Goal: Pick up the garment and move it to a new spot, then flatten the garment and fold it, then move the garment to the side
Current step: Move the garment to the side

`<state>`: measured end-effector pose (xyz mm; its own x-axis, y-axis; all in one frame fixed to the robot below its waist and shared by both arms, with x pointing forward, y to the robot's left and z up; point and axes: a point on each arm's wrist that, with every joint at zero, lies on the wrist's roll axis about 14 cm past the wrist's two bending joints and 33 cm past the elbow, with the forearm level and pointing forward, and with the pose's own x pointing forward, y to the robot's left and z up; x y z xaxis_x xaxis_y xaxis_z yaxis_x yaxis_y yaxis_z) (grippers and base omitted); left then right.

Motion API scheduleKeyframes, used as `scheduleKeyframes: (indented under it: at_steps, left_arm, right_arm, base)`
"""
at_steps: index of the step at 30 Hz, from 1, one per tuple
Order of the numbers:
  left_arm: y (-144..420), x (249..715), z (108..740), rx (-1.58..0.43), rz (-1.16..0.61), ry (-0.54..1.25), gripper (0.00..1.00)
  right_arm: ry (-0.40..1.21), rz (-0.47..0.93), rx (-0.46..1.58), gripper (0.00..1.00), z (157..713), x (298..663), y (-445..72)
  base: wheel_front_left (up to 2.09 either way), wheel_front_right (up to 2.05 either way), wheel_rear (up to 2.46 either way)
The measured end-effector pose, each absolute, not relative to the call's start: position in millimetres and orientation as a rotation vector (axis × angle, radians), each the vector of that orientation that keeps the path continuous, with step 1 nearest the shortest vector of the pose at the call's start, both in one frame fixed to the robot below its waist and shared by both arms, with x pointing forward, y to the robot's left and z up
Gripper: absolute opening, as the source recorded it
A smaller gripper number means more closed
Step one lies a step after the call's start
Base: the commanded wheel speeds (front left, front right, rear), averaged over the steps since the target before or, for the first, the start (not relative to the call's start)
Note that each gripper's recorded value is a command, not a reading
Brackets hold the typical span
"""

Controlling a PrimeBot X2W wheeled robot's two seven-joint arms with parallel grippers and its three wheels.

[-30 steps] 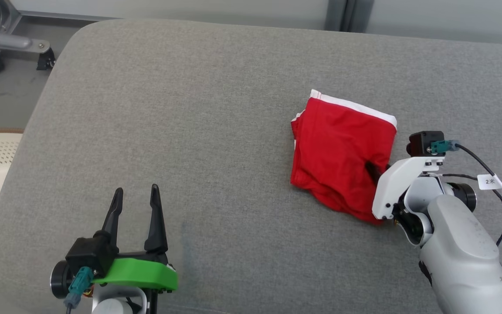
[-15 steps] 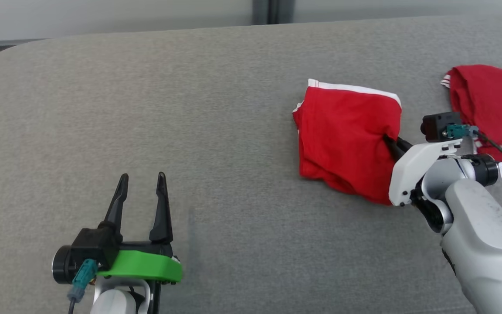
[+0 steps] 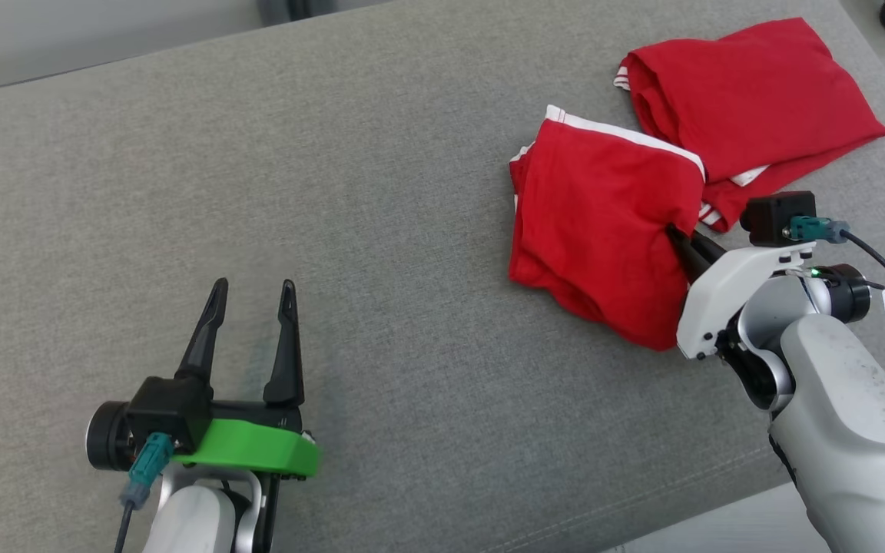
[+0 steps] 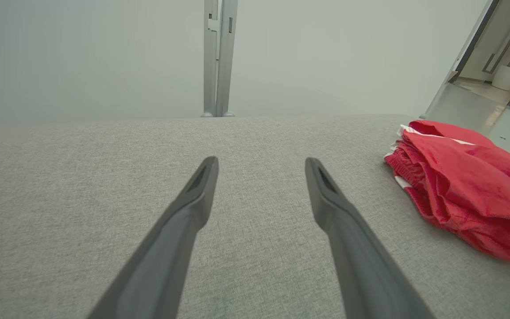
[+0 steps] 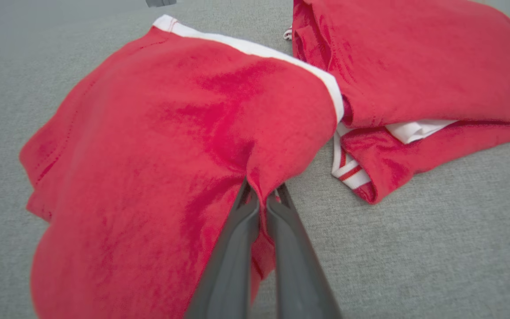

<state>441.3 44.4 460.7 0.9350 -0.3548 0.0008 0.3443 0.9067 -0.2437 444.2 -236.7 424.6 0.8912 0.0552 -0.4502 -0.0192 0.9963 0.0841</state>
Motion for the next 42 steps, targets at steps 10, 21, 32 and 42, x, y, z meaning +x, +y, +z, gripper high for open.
scheduleKeyframes:
  at_steps: [10,21,32,42]
  left_arm:
    - [47.9,443.3,446.5,-0.248,-0.343,0.081,1.0]
    - [84.5,434.3,458.1,-0.24,-0.238,0.053,1.0]
    - [113.8,426.7,453.5,-0.222,-0.154,0.062,1.0]
    - [124.5,424.3,440.4,-0.202,-0.127,0.095,1.0]
  right_arm:
    - [0.436,0.054,-0.023,0.0,438.2,473.5,-244.9]
    - [0.496,0.039,-0.251,0.0,471.4,512.5,-286.9]
    - [0.597,-0.105,-0.362,0.0,476.9,541.2,-355.8]
    - [0.61,-0.109,-0.497,0.16,464.9,563.5,-366.5]
  base:
    - [0.0,0.0,0.0]
    - [0.0,0.0,0.0]
    - [0.0,0.0,0.0]
    - [0.0,0.0,0.0]
